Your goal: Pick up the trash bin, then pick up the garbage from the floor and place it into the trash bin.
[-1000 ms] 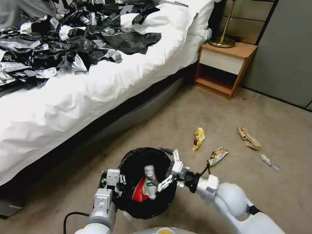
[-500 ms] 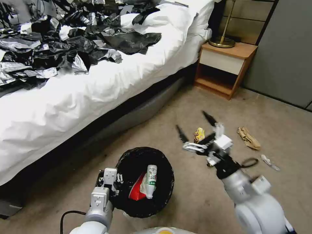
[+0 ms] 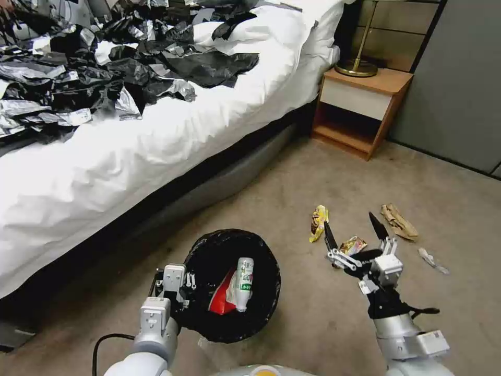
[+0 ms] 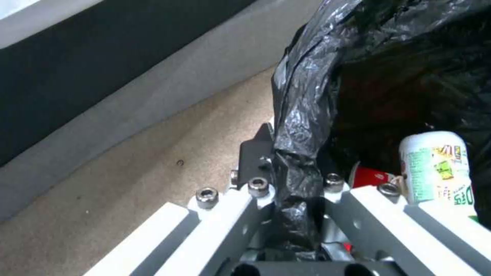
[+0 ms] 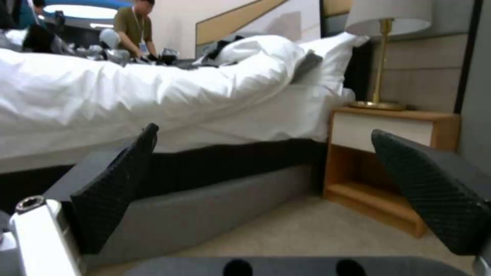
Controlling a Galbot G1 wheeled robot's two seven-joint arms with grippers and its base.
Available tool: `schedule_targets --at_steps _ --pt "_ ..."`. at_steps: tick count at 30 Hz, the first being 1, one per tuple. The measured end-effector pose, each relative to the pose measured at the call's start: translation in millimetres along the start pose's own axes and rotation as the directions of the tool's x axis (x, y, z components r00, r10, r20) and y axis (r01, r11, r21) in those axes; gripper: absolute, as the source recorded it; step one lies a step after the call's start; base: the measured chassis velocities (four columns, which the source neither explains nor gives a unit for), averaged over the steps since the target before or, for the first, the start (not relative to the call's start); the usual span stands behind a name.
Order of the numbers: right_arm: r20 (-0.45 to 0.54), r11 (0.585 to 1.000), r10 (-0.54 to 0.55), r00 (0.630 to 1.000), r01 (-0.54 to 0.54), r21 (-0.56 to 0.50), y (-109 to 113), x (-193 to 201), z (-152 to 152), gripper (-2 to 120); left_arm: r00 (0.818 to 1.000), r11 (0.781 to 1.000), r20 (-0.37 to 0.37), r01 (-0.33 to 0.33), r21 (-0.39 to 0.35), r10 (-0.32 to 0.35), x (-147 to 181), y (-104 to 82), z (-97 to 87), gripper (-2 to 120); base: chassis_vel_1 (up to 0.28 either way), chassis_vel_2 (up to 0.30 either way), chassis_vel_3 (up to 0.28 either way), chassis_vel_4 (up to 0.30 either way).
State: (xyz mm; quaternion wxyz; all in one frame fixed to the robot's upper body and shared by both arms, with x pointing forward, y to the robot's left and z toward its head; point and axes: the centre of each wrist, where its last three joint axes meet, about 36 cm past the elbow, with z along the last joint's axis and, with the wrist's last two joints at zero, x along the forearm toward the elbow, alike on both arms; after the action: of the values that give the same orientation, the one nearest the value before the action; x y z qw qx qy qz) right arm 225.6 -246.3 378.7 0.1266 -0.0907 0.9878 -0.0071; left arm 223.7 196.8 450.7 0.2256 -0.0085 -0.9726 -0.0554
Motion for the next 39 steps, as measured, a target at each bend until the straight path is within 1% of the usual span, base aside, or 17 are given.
schedule_targets --at_steps 10,20,39 --pt "-0.011 1.000 -0.003 1.000 0.003 0.004 -6 4 11 100 1.000 1.000 0.019 -0.009 -0.001 0.009 0 -1.4 0.8 1 0.000 0.000 0.000 0.000" --pt "-0.005 1.000 -0.025 1.000 0.025 0.014 -10 1 11 99 1.000 1.000 0.015 -0.009 0.000 0.009 -2 -1.6 3.2 1 0.000 0.000 0.000 0.000" --pt "0.001 1.000 -0.029 1.000 0.029 0.012 -9 -4 7 99 1.000 1.000 0.015 -0.007 0.003 0.007 -5 -1.8 3.6 1 -0.084 -0.090 -0.089 -0.083"
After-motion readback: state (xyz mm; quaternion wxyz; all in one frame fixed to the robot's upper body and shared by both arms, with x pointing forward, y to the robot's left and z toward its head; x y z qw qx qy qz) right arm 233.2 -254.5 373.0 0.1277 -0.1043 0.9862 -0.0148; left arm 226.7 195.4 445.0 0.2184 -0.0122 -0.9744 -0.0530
